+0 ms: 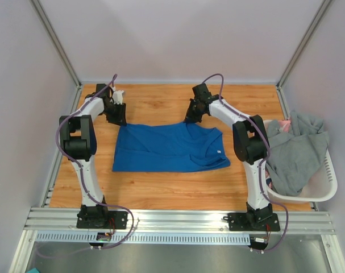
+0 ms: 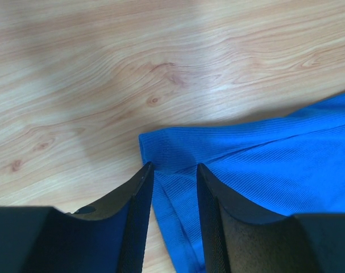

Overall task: Fold and stack the mixed laundry pile
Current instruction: Fold the tank top.

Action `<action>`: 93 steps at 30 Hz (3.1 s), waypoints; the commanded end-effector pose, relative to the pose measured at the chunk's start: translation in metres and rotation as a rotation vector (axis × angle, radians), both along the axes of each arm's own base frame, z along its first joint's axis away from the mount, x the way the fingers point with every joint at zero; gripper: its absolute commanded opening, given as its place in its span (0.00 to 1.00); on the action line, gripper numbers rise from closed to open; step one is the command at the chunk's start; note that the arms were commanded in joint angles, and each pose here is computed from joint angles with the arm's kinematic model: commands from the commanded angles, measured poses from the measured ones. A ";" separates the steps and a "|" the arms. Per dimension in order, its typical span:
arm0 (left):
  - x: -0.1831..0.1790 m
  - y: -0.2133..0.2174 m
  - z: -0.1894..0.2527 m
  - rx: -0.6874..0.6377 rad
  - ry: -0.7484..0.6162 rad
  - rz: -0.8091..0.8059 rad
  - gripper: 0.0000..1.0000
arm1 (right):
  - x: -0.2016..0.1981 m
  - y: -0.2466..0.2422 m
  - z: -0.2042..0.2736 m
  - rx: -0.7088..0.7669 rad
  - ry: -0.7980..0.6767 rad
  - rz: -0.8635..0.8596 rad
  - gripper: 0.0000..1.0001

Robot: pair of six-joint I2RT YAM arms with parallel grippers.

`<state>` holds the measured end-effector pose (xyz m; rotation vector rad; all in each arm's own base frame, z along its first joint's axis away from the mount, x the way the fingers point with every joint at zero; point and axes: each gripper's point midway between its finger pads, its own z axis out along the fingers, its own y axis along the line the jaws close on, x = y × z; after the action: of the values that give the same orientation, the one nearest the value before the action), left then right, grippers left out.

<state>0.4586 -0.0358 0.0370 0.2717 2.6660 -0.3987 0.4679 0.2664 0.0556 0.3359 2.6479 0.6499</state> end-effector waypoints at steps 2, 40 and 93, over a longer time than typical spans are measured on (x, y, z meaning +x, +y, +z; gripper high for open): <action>0.010 -0.007 0.005 -0.030 -0.016 0.007 0.37 | 0.008 0.004 0.031 0.042 -0.072 0.009 0.00; 0.020 -0.010 0.013 0.002 -0.060 0.014 0.43 | -0.038 0.004 0.029 0.035 -0.082 0.037 0.00; -0.126 0.009 0.016 0.132 -0.029 -0.164 0.00 | -0.142 -0.004 0.012 0.027 -0.033 0.051 0.00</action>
<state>0.3283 -0.0323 0.0427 0.4928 2.6988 -0.3120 0.3169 0.2525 0.0518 0.2540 2.7048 0.6541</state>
